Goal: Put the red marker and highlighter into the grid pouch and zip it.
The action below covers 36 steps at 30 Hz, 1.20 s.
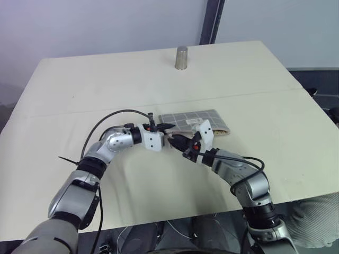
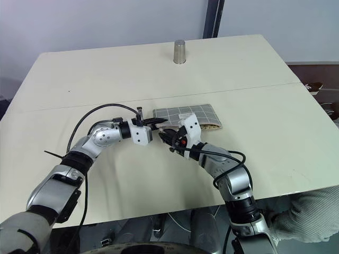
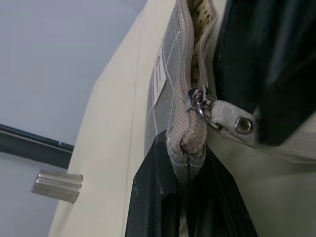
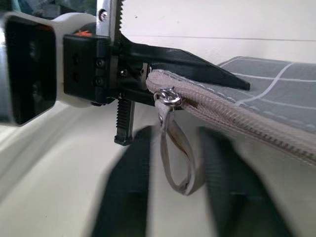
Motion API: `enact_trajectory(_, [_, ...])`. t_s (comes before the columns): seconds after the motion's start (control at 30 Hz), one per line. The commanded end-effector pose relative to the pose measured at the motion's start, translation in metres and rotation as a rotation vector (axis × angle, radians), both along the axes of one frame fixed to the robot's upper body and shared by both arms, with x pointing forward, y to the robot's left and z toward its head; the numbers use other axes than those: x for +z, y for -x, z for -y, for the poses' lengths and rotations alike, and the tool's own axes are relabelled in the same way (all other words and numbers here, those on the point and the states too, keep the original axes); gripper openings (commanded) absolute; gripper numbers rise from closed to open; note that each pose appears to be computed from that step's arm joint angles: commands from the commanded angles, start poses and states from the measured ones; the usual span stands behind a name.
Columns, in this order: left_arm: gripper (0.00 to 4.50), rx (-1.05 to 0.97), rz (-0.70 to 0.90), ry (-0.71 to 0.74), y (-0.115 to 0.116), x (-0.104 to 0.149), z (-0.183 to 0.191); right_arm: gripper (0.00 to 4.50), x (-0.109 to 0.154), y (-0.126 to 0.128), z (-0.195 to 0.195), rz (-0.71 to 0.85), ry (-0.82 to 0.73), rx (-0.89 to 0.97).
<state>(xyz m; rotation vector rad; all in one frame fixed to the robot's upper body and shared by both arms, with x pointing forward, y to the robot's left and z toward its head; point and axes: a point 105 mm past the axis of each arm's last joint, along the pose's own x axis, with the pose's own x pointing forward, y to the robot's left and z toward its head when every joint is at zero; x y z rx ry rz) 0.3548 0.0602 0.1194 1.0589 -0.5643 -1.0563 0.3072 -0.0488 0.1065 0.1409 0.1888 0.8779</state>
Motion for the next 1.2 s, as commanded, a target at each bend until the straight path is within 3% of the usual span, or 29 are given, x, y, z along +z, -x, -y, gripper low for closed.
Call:
enact_trajectory(0.03, [0.0, -0.004, 0.046, 0.021, 0.0, 0.012, 0.0, 0.06, 0.016, 0.002, 0.006, 0.038, -0.047, 0.007])
enact_trajectory(0.47, [0.0, 0.116, -0.016, 0.09, -0.014, 0.017, -0.034, 0.06, 0.011, 0.0, 0.133, 0.061, 0.21, -0.233])
enact_trajectory(0.63, [0.0, 0.176, -0.085, 0.183, -0.019, 0.023, -0.054, 0.06, 0.008, 0.006, 0.171, 0.055, 0.307, -0.298])
enact_trajectory(0.7, [0.0, 0.179, -0.089, 0.186, -0.019, 0.023, -0.056, 0.06, 0.013, 0.009, 0.167, 0.059, 0.271, -0.279])
enact_trajectory(0.83, [0.0, 0.153, -0.093, 0.204, -0.018, 0.025, -0.048, 0.06, 0.023, 0.01, 0.115, 0.081, 0.13, -0.152])
enact_trajectory(0.97, [0.0, 0.132, -0.078, 0.187, -0.016, 0.024, -0.042, 1.85, 0.025, 0.007, 0.091, 0.082, 0.048, -0.133])
enact_trajectory(1.13, [0.0, 0.109, -0.055, 0.173, -0.013, 0.026, -0.04, 4.44, 0.013, -0.002, 0.044, 0.04, -0.004, -0.093])
enact_trajectory(1.2, [0.0, 0.104, -0.049, 0.171, -0.012, 0.027, -0.04, 4.44, 0.016, -0.01, 0.035, 0.045, -0.029, -0.101])
